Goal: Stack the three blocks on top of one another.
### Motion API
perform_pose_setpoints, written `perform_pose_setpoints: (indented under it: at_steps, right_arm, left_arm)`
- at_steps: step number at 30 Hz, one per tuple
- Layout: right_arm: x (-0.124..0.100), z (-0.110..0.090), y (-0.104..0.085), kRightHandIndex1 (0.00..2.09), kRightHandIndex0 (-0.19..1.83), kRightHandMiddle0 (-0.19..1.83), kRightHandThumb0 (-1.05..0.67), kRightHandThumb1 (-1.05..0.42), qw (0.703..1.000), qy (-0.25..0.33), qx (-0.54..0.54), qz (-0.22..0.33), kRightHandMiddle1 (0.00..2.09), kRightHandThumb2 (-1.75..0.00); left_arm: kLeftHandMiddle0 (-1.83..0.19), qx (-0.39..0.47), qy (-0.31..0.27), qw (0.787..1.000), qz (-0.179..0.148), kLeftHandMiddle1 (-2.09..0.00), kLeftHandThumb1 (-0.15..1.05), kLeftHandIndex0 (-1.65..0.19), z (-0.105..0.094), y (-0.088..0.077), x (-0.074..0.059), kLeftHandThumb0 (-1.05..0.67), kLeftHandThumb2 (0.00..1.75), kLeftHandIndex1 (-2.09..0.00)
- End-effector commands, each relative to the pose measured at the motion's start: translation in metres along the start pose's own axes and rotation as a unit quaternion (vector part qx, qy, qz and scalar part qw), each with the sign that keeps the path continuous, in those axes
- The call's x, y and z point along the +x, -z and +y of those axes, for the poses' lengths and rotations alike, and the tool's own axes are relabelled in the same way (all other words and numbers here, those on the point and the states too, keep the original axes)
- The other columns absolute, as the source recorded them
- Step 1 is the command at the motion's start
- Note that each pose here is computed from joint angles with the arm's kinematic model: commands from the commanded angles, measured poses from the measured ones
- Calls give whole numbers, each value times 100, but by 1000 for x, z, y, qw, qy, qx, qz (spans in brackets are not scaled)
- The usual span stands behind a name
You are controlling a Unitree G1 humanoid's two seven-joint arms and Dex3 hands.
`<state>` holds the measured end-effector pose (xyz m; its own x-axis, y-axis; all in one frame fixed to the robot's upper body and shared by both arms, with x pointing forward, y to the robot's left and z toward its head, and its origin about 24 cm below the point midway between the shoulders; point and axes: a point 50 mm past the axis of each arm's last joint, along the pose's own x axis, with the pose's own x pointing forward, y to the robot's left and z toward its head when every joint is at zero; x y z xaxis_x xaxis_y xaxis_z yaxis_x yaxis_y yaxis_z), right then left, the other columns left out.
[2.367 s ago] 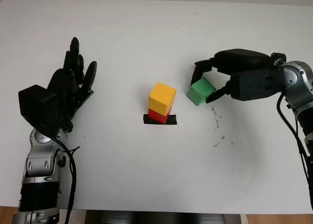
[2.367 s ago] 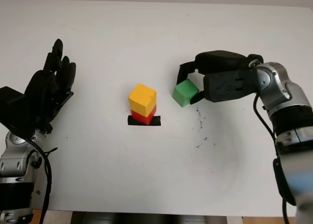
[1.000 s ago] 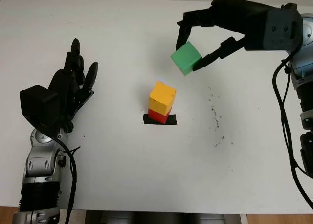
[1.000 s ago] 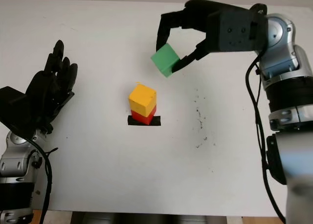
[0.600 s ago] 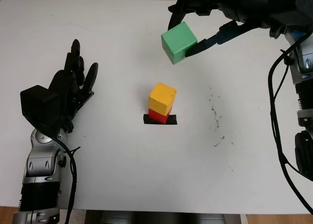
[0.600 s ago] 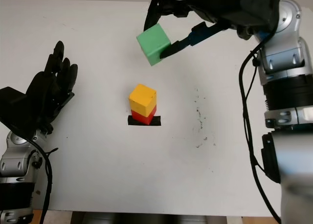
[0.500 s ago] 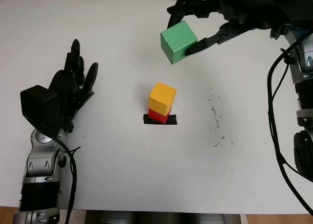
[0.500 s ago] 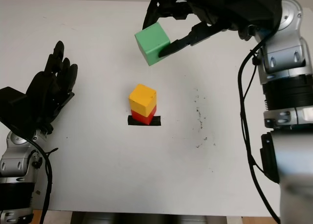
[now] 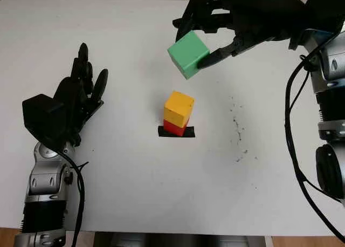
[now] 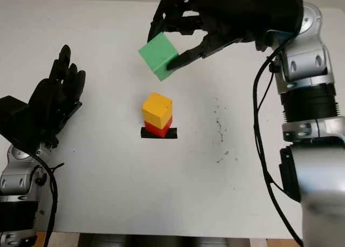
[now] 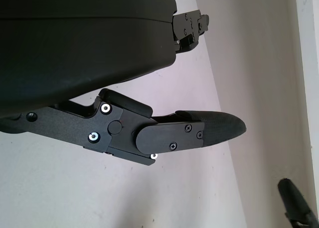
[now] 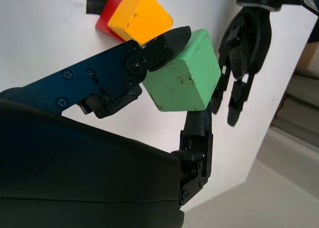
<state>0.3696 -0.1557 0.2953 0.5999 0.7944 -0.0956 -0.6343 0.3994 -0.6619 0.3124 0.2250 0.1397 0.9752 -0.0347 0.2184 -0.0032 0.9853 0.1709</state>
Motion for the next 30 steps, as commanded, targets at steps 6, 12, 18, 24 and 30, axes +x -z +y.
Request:
perform_pose_setpoints:
  at_steps: [6,12,18,24,30]
  right_arm:
    - [14,8,4,1,17,35,-44,-96,999,-48,-8,-5,171,-6]
    - [22,15,10,3,20,39,-45,-95,997,-71,-5,-10,168,-5]
    - [25,18,14,3,19,39,-46,-95,996,-88,11,-9,166,-5]
    - [26,19,13,3,18,38,-46,-95,995,-93,15,-14,166,-5]
    - [26,19,13,2,17,37,-45,-96,995,-95,19,-15,168,-6]
  left_arm:
    - [19,6,0,1000,-6,-2,105,19,0,-2,-2,-71,49,-4]
    - [19,7,-3,1000,-6,-2,105,18,1,-2,-3,-72,49,-5]
    - [19,8,-5,1000,-4,-3,105,17,0,-1,-3,-73,50,-5]
    - [19,-2,-5,1000,-5,-3,105,18,-2,-1,-3,-70,50,-5]
    - [19,2,-3,1000,-5,-2,105,19,-2,0,-3,-70,50,-5]
